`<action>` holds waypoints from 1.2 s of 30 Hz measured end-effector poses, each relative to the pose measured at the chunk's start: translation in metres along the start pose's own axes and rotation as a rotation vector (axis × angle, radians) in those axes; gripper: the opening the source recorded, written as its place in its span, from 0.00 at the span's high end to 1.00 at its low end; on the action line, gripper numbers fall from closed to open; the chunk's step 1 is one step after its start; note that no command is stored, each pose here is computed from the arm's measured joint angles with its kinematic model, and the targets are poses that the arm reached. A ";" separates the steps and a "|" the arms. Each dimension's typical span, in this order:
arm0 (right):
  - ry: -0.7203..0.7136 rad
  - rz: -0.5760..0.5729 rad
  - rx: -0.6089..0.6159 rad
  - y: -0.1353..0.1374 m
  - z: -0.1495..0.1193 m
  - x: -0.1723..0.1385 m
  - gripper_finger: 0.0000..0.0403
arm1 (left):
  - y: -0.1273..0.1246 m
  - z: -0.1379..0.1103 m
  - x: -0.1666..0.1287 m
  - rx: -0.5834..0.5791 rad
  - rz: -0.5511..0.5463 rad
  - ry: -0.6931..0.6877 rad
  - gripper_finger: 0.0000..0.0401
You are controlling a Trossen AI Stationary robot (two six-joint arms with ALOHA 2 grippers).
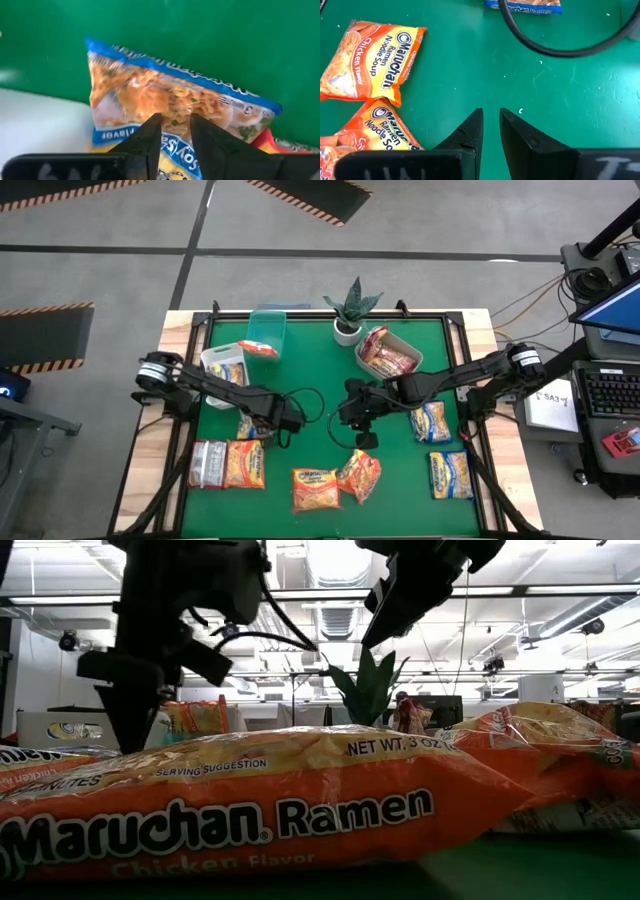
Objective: Sort Maruchan noodles
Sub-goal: Put the blue noodle pack into the white bin
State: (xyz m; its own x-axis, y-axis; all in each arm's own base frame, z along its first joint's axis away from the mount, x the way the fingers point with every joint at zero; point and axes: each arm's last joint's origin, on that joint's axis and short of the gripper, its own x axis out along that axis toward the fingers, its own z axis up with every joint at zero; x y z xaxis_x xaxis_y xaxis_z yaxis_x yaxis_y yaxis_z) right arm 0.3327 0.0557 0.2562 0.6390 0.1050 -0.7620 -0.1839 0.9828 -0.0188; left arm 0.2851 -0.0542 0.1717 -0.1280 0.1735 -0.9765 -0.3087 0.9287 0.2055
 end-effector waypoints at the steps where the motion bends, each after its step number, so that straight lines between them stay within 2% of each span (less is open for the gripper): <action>1: 0.003 0.000 0.000 0.000 -0.001 0.000 0.87 | -0.002 0.003 -0.001 0.016 -0.005 -0.014 0.80; 4: 0.008 0.001 -0.003 0.000 -0.003 0.002 0.87 | -0.010 0.017 -0.008 0.094 -0.043 -0.161 0.82; 8: -0.005 0.001 -0.010 0.000 -0.005 0.005 0.87 | -0.019 0.028 -0.026 0.270 -0.043 -0.399 0.84; 10: -0.006 0.001 0.006 0.000 -0.008 0.007 0.87 | -0.019 0.028 -0.032 0.332 -0.028 -0.464 0.86; 12: 0.000 0.001 0.023 0.000 -0.011 0.009 0.87 | -0.016 0.023 -0.030 0.365 -0.009 -0.470 0.87; 15: 0.010 0.002 0.034 0.001 -0.021 0.015 0.87 | -0.006 0.012 -0.026 0.352 0.005 -0.439 0.89; 19: -0.014 0.001 0.028 0.001 -0.031 0.024 0.87 | 0.006 -0.009 -0.016 0.258 -0.003 -0.328 0.90; 25: -0.153 -0.005 -0.026 0.001 -0.037 0.034 0.87 | 0.012 -0.029 0.012 0.186 -0.068 -0.341 0.91; 29: -0.288 -0.018 -0.070 0.001 -0.036 0.036 0.87 | 0.008 -0.024 0.020 0.163 -0.126 -0.473 0.91; 32: -0.408 -0.033 -0.064 -0.003 -0.030 0.035 0.87 | 0.003 -0.012 0.016 0.193 -0.168 -0.623 0.91; 36: -0.491 -0.056 0.010 -0.015 -0.027 0.032 0.87 | 0.000 0.007 -0.001 0.245 -0.129 -0.830 0.91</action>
State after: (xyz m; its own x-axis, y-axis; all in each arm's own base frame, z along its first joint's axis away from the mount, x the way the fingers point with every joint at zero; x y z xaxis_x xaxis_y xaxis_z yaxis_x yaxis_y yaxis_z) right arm 0.3360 0.0407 0.2147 0.9246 0.1091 -0.3651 -0.1336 0.9901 -0.0425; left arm 0.2921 -0.0526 0.1725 0.6510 0.1567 -0.7427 -0.0505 0.9852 0.1636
